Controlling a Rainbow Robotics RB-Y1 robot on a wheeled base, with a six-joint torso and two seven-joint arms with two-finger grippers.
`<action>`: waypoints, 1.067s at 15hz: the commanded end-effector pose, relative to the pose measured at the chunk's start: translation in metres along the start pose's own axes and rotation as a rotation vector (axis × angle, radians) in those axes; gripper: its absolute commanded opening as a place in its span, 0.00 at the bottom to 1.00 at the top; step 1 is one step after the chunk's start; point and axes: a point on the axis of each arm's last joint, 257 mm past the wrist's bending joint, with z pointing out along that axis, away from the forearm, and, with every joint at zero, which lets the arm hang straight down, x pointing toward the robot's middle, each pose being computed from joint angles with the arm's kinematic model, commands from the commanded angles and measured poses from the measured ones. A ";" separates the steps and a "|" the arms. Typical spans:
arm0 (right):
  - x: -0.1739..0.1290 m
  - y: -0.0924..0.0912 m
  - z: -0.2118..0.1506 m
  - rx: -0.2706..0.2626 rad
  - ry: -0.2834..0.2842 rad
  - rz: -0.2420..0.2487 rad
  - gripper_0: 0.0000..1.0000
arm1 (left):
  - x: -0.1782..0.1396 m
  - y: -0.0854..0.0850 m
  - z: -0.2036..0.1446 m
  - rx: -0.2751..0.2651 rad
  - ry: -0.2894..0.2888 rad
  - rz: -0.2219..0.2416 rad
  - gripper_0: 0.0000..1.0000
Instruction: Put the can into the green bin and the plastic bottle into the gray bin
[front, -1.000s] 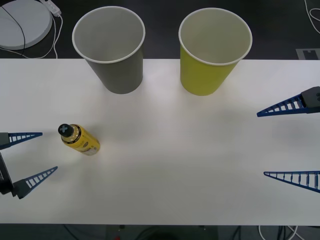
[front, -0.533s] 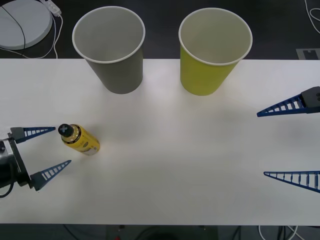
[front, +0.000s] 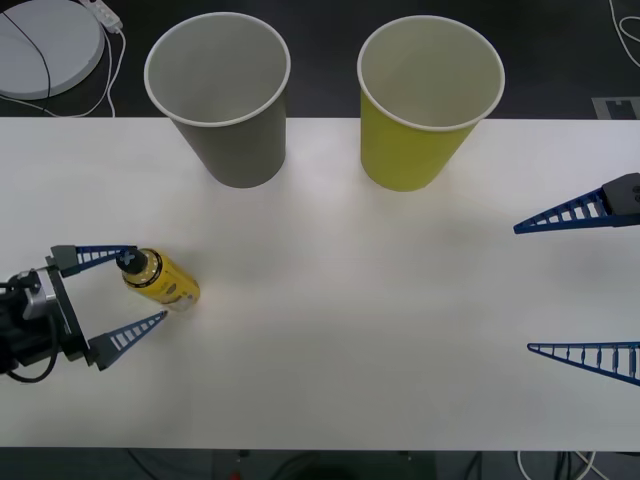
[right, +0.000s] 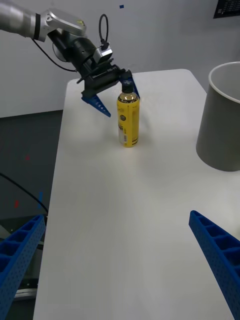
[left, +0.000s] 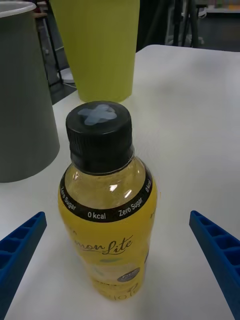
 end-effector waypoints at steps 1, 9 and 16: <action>0.000 0.000 0.000 0.000 0.000 0.000 1.00 | -0.003 -0.005 0.011 0.011 -0.016 -0.011 1.00; 0.000 0.000 0.000 0.000 0.000 0.000 1.00 | -0.005 0.002 0.036 -0.037 -0.030 -0.017 1.00; 0.000 0.000 0.000 0.000 0.000 0.000 1.00 | -0.004 0.007 0.044 -0.048 -0.020 -0.004 1.00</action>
